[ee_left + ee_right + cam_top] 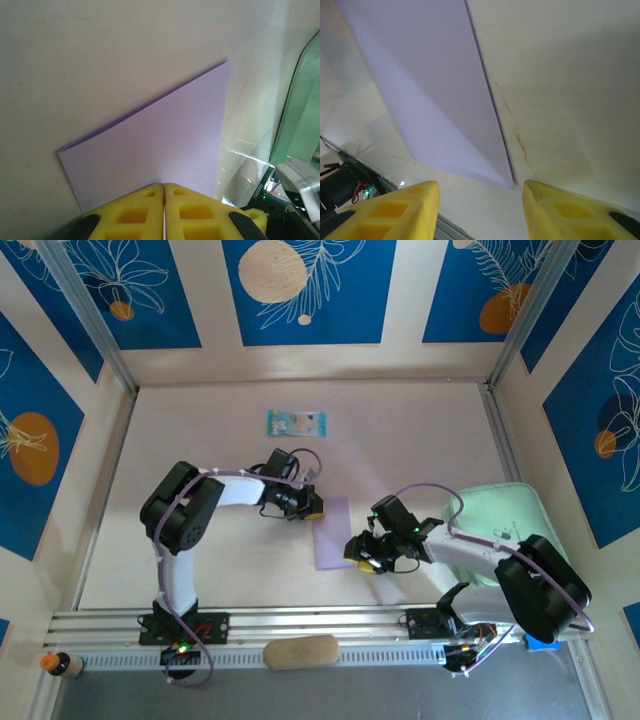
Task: Fold a paper plane with a square sheet of paper (pick it up from the middle)
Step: Fold the triangle a second time at the center of the table.
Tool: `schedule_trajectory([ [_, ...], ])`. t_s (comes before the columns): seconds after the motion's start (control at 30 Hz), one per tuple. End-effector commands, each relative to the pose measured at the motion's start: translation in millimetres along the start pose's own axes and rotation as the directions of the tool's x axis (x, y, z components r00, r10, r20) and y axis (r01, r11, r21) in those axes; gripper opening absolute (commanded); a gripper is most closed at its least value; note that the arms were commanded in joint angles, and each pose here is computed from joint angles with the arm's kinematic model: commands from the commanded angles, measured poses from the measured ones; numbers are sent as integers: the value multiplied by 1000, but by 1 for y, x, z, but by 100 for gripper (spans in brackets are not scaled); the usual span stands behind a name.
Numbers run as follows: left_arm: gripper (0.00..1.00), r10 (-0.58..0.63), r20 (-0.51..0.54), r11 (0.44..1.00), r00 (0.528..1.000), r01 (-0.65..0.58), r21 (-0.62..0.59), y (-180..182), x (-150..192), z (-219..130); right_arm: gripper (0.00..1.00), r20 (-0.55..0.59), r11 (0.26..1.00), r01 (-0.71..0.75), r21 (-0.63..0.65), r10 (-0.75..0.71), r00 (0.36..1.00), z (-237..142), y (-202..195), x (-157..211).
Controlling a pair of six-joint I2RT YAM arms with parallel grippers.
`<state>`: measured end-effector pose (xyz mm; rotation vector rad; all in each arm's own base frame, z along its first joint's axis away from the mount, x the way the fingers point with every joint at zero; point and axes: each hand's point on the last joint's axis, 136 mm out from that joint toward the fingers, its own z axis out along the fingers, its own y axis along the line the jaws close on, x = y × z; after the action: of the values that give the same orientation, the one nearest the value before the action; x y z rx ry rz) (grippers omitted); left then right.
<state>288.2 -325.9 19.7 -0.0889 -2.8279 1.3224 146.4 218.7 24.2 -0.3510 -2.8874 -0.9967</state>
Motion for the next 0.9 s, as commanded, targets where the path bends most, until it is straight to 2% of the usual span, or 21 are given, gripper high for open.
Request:
schedule_trajectory([
  [0.0, 8, -93, -62, 990, 994, 86, -108, 47, 31, 12, 48, -9, 999, -42, 11, 43, 999, 1, 3, 4],
  [0.37, 8, -97, -53, 991, 994, 91, -99, 44, 30, 10, 48, -7, 997, -69, -41, 68, 998, 7, 11, -1],
  [0.87, 8, -94, -61, 992, 994, 88, -94, 42, 29, 11, 48, 24, 992, -29, -120, 32, 999, 5, 37, -15],
])
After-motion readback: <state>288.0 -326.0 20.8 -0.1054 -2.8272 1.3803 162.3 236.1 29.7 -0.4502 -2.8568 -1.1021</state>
